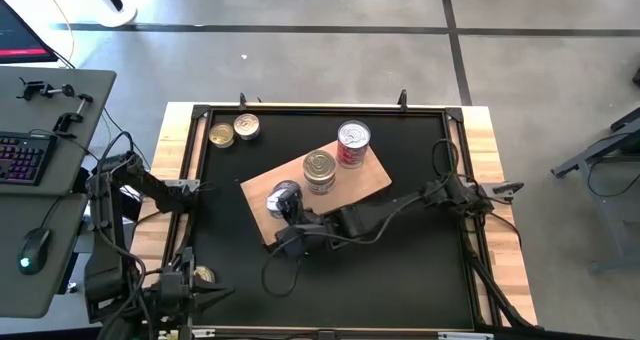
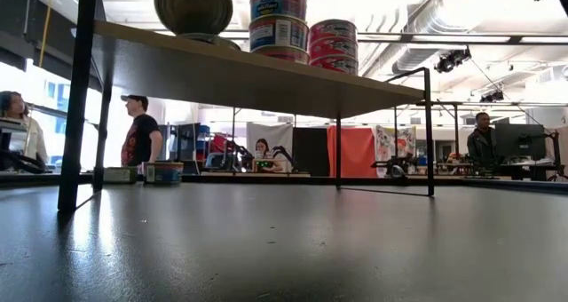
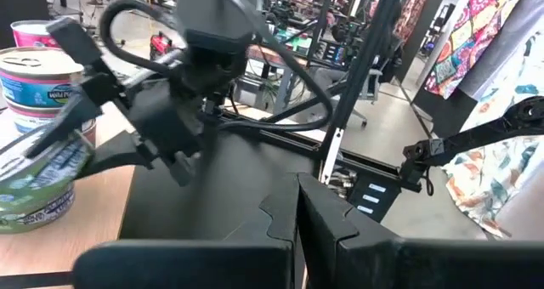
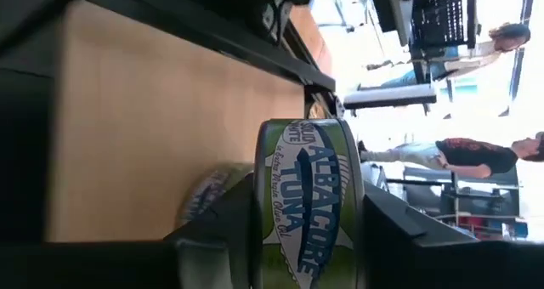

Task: Stack canned seafood by type on shelf
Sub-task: Stack the green and white tuna on the top of the other green-white tuna can on the shelf, then put the green tuna can on the shelf

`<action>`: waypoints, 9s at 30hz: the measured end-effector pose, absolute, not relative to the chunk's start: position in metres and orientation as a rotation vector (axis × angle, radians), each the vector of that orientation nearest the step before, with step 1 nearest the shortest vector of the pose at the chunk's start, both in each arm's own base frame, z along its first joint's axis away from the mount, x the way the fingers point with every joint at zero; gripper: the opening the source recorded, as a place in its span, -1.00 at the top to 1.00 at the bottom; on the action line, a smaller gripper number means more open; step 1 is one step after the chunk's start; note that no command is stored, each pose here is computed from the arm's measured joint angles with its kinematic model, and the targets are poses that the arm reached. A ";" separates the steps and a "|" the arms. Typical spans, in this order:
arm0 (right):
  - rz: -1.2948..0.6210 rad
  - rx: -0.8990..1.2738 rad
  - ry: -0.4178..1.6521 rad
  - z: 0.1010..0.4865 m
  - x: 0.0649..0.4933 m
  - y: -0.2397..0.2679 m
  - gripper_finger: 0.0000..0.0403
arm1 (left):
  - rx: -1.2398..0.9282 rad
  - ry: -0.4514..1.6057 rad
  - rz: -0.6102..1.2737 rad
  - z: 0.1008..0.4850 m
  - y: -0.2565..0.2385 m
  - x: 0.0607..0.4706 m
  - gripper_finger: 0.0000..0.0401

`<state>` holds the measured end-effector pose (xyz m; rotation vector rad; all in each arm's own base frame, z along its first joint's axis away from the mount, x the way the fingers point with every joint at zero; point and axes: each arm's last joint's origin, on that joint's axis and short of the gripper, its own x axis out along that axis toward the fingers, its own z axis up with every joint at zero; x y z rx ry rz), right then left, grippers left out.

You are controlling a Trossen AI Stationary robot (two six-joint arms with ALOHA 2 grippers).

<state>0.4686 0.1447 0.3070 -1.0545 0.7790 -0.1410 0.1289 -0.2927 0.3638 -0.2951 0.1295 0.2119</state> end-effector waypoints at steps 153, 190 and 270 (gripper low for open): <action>-0.183 0.677 1.083 0.158 0.203 0.330 1.00 | -0.329 1.446 0.365 0.168 -0.252 0.093 1.00; -0.244 0.570 0.656 0.262 0.201 0.274 1.00 | -0.297 0.889 0.005 0.129 -0.295 0.298 1.00; -0.318 1.041 0.853 0.130 0.260 0.182 1.00 | -0.107 0.830 0.144 0.131 -0.240 0.402 1.00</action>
